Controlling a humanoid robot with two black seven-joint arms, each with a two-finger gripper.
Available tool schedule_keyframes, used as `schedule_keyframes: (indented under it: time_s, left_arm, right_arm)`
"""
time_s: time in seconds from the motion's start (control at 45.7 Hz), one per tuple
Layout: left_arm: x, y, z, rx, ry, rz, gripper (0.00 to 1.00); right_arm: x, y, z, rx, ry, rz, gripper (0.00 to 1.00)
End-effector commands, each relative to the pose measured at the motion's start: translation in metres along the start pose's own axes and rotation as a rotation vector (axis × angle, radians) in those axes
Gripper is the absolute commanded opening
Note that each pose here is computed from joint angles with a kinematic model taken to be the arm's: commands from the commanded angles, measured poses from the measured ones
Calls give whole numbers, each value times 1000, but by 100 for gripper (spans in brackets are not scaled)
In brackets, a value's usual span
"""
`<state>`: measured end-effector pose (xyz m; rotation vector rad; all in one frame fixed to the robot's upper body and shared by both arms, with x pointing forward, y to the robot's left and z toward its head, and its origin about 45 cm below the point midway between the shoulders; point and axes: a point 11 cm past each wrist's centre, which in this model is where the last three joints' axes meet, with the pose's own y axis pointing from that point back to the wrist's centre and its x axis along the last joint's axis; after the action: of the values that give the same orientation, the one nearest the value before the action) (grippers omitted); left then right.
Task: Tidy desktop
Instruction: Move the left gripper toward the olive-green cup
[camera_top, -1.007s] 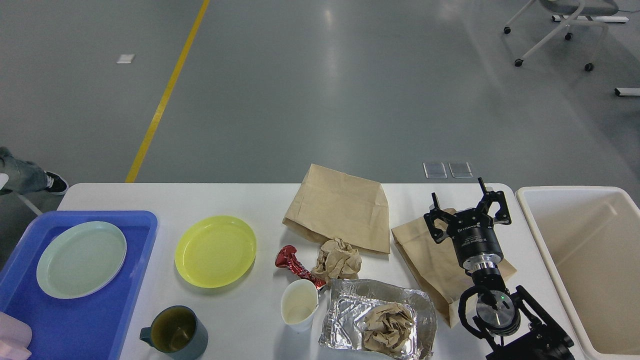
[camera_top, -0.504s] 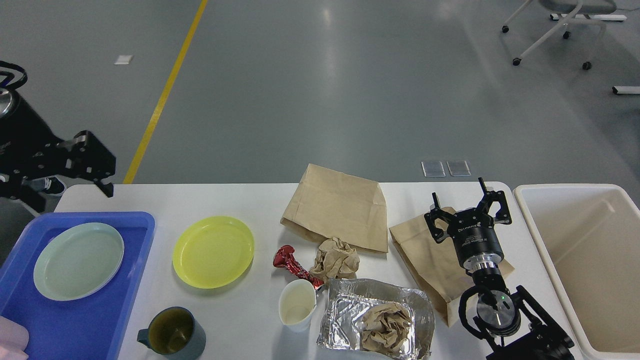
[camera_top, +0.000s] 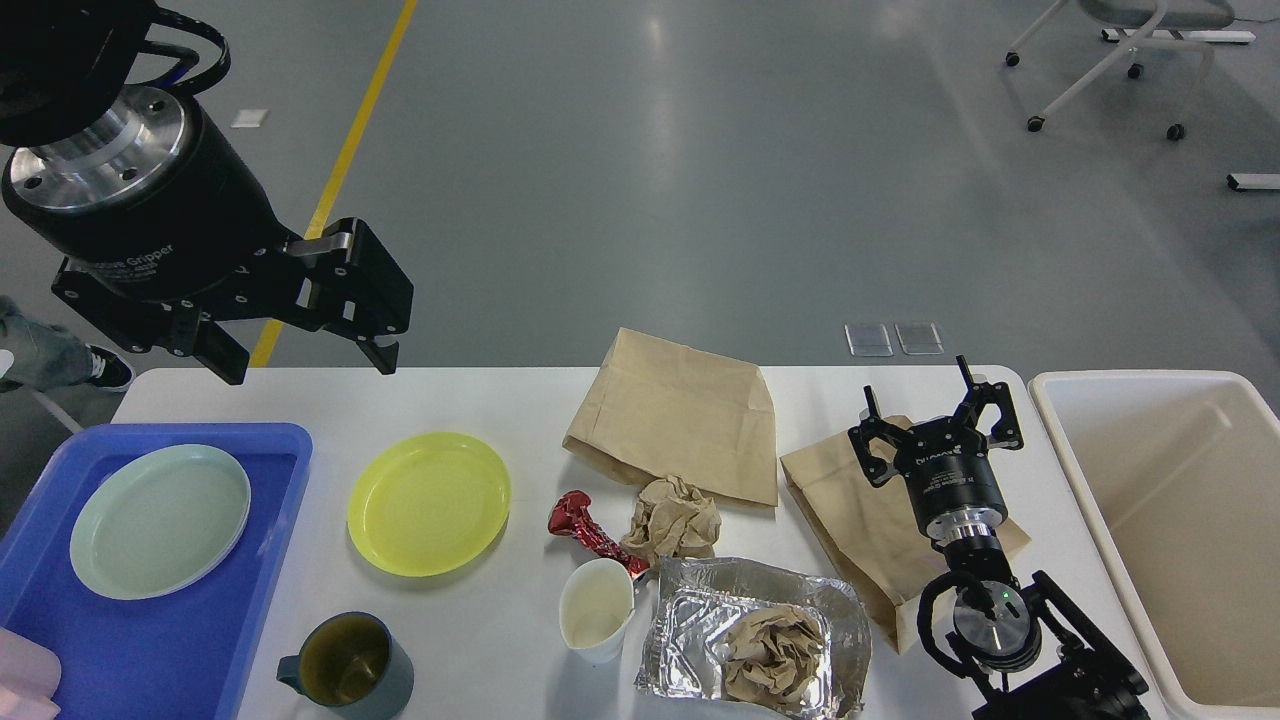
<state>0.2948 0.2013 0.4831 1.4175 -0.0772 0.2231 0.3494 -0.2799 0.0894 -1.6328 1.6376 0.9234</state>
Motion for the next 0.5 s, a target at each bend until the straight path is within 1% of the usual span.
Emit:
schedule_keyframes:
  time_s: [0.0,0.109,0.219,0.263,0.372,0.482]
  left_arm:
    - [-2,-5,11,-18,-25,-18,95]
    - [-1,-10,9,-34,-17,-32,96]
    - [5,-25,5,-35,-5,-67,96]
    - [5,-39,-2,-27,12,-104,96]
    - [9,-73,-16,-23,48,-130,96]
    - [2,-120,-28,2,48,-193,96]
  right_arm:
    - [0,0,0,0,1,0,100]
    - [0,0,0,0,1,0,100]
    - [0,0,0,0,1,0,100]
    - [0,0,0,0,-1,0,100]
    - [0,0,0,0,-1,0,100]
    - [0,0,0,0,1,0,100]
